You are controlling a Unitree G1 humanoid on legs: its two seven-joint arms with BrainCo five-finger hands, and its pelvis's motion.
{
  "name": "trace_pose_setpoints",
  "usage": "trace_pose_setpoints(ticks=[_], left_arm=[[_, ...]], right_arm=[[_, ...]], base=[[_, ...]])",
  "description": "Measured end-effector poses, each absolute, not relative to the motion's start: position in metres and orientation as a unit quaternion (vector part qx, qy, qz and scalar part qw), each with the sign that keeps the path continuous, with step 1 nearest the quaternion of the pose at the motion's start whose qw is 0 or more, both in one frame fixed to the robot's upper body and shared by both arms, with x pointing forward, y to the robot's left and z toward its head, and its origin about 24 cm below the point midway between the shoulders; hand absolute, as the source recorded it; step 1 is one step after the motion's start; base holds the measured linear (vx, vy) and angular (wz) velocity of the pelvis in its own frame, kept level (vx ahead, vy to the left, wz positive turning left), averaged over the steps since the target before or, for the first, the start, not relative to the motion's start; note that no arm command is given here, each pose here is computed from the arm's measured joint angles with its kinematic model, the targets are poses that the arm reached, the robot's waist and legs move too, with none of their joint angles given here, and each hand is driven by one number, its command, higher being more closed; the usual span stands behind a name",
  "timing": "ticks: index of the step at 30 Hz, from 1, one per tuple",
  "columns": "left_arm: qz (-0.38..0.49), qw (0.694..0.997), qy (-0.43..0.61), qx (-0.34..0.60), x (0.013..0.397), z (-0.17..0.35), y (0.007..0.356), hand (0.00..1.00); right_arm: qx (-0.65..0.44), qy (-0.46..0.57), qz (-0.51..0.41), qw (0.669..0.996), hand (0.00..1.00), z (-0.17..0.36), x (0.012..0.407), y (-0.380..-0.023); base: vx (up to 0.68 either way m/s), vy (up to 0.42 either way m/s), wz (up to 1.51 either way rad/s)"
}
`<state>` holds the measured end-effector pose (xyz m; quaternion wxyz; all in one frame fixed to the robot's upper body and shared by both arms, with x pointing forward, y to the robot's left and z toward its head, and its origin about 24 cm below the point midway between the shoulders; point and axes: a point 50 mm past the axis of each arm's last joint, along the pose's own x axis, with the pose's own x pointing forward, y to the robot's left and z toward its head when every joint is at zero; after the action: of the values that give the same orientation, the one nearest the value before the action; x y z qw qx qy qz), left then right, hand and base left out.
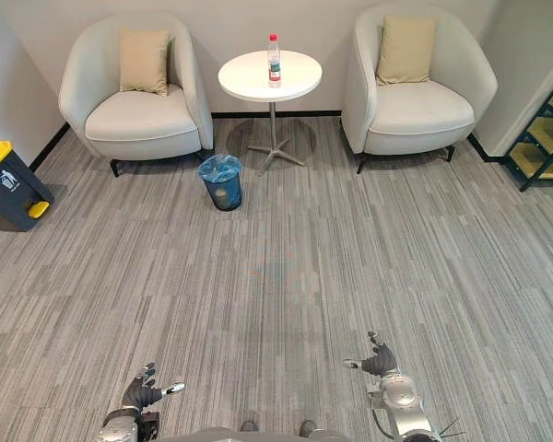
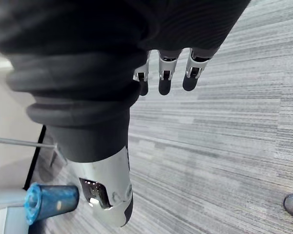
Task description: Gather rubbish on tea table into small bin, then transfer packed bag to large trash can.
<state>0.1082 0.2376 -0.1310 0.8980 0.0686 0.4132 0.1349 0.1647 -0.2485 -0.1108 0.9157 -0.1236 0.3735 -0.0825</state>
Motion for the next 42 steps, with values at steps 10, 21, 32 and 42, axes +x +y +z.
trace_pose_setpoints(ticks=[10,21,32,42], left_arm=[[0.143,0.892,0.424,0.056,0.103,-0.133,0.239,0.0],[0.148,0.893,0.423,0.046,0.102,-0.132,0.242,0.0],[0.175,0.901,0.393,0.047,0.108,-0.121,0.252,0.0],[0.166,0.928,0.331,0.047,0.155,-0.103,0.251,0.0]], right_arm=[[-0.115,0.387,-0.107,0.909,0.0,-0.114,0.154,-0.256],[-0.115,0.385,-0.12,0.908,0.0,-0.113,0.155,-0.26],[-0.115,0.372,-0.132,0.912,0.0,-0.106,0.171,-0.261],[-0.109,0.346,-0.157,0.918,0.0,-0.094,0.186,-0.271]], base=[[0.0,-0.007,-0.02],[0.01,-0.015,-0.07],[0.03,0.05,-0.17],[0.46,-0.14,0.45]])
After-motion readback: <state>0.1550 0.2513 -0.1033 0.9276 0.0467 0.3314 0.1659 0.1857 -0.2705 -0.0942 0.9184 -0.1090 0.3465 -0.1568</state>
